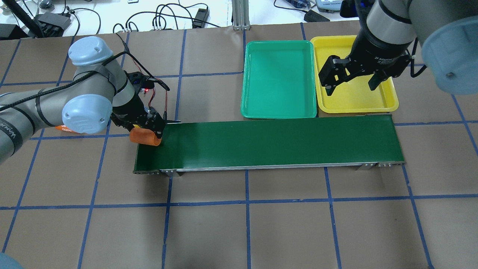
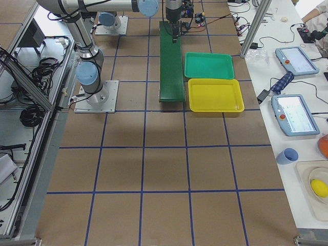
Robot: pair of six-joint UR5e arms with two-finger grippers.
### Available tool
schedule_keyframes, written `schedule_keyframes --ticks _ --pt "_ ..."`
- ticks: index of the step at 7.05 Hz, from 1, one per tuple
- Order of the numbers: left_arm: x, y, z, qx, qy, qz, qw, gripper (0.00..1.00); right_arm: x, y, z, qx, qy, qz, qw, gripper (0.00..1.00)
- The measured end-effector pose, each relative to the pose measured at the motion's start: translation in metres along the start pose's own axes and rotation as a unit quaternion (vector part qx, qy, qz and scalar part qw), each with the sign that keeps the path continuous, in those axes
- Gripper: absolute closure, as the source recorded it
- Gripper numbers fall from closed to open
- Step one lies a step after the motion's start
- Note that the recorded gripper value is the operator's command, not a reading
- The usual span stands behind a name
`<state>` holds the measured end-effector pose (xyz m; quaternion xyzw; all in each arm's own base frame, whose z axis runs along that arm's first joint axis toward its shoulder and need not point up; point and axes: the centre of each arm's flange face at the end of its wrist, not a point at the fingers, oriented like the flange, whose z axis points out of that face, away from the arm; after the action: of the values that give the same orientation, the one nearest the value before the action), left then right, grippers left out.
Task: Sort buttons by color to trays
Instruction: 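Carry the orange cylinder with the left gripper onto the belt, then open the left gripper and lift it away from the belt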
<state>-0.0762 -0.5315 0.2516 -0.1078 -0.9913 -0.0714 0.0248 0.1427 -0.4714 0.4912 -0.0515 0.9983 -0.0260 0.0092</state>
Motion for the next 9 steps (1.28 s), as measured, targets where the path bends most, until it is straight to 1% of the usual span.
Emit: schedule_keyframes --ticks 1,3,6,8,9 --pt "0.000 -0.001 0.003 -0.003 0.002 -0.001 1.0000 0.00 0.000 0.000 0.000 0.000 0.000 0.000 1.0000 0.00" --pt "0.005 0.004 0.000 -0.002 0.002 -0.006 1.0000 0.00 0.000 0.000 0.000 0.000 0.000 0.000 1.0000 0.00" --pt "0.019 0.013 -0.013 0.005 -0.002 0.000 1.0000 0.00 0.000 0.000 0.000 0.000 0.000 0.000 1.0000 0.00" --pt "0.017 0.022 -0.047 0.028 -0.013 -0.004 0.9995 0.00 0.000 0.000 0.000 0.000 0.000 0.000 1.0000 0.00" --pt "0.001 0.023 -0.068 0.043 -0.020 -0.017 0.9988 0.00 0.000 0.000 0.000 0.000 0.000 0.000 1.0000 0.00"
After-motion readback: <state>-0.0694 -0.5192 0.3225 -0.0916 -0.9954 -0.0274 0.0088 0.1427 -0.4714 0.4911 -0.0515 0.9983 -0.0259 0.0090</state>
